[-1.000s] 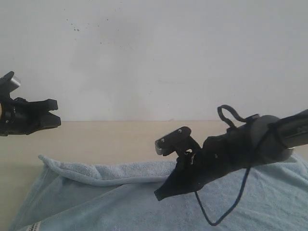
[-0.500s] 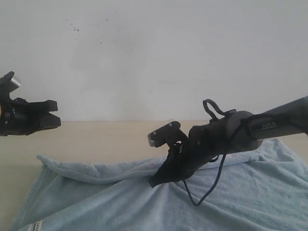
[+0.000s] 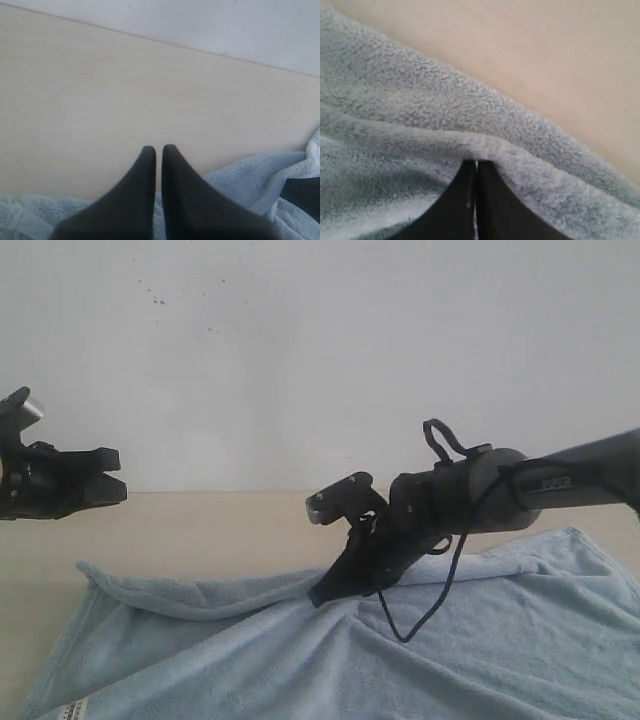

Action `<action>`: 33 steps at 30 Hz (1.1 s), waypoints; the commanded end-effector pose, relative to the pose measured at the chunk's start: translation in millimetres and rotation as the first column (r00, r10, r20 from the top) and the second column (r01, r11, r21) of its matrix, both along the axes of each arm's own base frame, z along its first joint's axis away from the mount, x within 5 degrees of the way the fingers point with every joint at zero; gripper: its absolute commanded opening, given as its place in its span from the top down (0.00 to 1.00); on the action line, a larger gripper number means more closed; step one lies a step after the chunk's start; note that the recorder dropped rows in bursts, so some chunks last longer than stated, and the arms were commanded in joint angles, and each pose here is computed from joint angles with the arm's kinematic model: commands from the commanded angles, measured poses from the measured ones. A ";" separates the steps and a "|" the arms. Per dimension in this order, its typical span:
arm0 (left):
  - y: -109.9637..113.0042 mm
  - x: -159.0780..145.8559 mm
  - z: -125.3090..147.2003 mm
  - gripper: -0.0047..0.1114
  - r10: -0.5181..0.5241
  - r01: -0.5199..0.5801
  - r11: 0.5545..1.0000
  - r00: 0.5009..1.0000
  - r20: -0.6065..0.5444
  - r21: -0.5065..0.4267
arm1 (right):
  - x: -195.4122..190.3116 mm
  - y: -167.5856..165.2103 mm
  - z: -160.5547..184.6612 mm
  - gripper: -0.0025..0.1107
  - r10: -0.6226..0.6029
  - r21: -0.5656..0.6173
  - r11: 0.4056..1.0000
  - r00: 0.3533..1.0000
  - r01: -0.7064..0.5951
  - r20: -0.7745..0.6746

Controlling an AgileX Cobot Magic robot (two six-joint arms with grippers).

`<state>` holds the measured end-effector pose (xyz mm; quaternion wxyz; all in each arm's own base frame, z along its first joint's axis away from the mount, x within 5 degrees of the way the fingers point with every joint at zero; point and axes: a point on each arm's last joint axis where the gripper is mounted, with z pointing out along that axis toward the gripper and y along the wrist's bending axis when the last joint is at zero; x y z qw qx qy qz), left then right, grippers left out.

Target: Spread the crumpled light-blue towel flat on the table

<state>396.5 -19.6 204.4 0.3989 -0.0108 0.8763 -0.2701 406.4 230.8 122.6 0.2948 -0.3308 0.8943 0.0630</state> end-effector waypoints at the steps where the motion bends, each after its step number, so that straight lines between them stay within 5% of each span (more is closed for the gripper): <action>1: -4.8 -1.0 0.9 0.92 -0.015 0.015 1.000 1.000 0.006 -0.005 | 8.3 -0.3 5.9 0.98 -0.008 0.031 0.999 0.997 0.006 0.076; 6: -5.8 -1.5 1.2 0.92 -0.026 0.026 1.000 1.000 0.006 -0.013 | 45.0 -15.9 10.5 0.98 -0.065 0.040 0.997 0.994 0.062 0.085; 13: -6.0 -1.6 1.2 0.92 -0.036 0.036 0.999 0.999 0.014 -0.002 | 105.6 -34.9 75.0 0.98 -0.113 0.082 0.992 0.976 0.099 0.186; 20: -5.1 0.2 -5.9 0.92 -0.031 0.031 1.000 1.000 0.000 0.005 | 83.3 -37.9 76.7 0.98 -0.005 -0.035 0.999 0.999 0.003 -0.051; 33: -8.6 4.3 -24.3 0.92 -0.051 0.049 0.997 0.998 -0.030 -0.052 | 44.8 -27.9 47.9 0.98 0.156 0.048 0.988 0.931 -0.149 -0.331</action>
